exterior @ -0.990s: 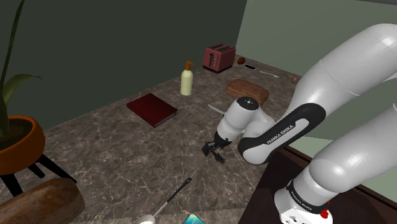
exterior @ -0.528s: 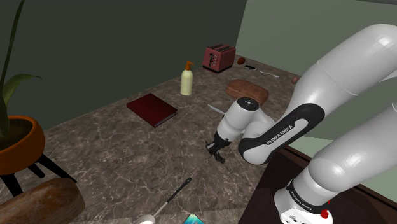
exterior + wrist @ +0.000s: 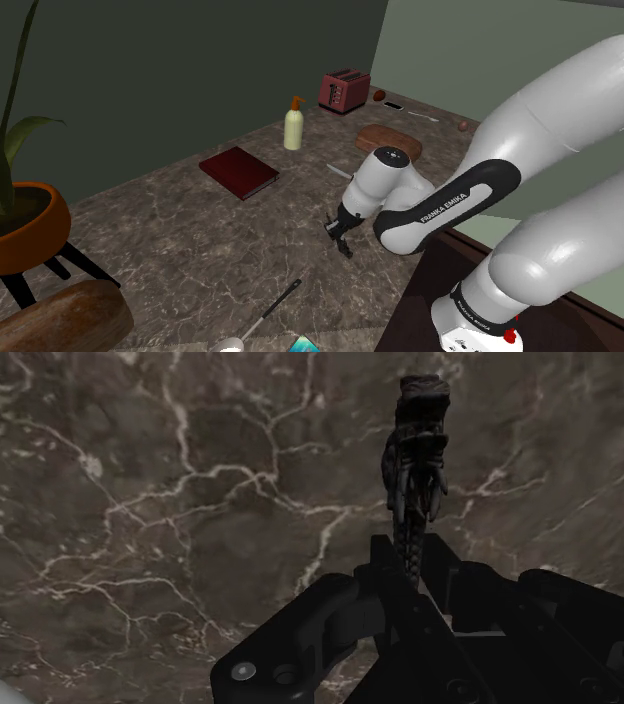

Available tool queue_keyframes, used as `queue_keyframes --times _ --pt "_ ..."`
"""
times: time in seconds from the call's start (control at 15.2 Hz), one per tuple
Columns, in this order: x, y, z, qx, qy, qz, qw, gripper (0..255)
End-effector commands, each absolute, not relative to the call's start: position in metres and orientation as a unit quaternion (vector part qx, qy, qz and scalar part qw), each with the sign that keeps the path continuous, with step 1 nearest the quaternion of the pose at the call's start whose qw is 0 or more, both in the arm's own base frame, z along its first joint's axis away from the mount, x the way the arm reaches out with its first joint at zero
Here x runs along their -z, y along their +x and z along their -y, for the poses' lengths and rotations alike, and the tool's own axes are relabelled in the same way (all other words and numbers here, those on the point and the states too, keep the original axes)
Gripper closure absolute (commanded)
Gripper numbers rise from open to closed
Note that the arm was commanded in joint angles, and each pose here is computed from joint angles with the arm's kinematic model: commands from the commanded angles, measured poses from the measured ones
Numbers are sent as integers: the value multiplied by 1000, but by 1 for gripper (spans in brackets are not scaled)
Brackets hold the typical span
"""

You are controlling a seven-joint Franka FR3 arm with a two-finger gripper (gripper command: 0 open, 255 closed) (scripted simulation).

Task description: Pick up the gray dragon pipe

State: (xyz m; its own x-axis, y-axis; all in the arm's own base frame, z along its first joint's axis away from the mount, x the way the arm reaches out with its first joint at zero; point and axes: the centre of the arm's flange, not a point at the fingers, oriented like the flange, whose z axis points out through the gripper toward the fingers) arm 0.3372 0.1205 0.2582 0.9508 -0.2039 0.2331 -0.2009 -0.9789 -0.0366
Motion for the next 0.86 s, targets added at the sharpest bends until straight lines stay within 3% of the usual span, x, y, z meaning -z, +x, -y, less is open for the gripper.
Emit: queue_keyframes --times 0.0,0.79 --pt "-268 336 -121 118 -988 -102 7 255" --pt "-322 336 -121 118 -988 -102 7 255"
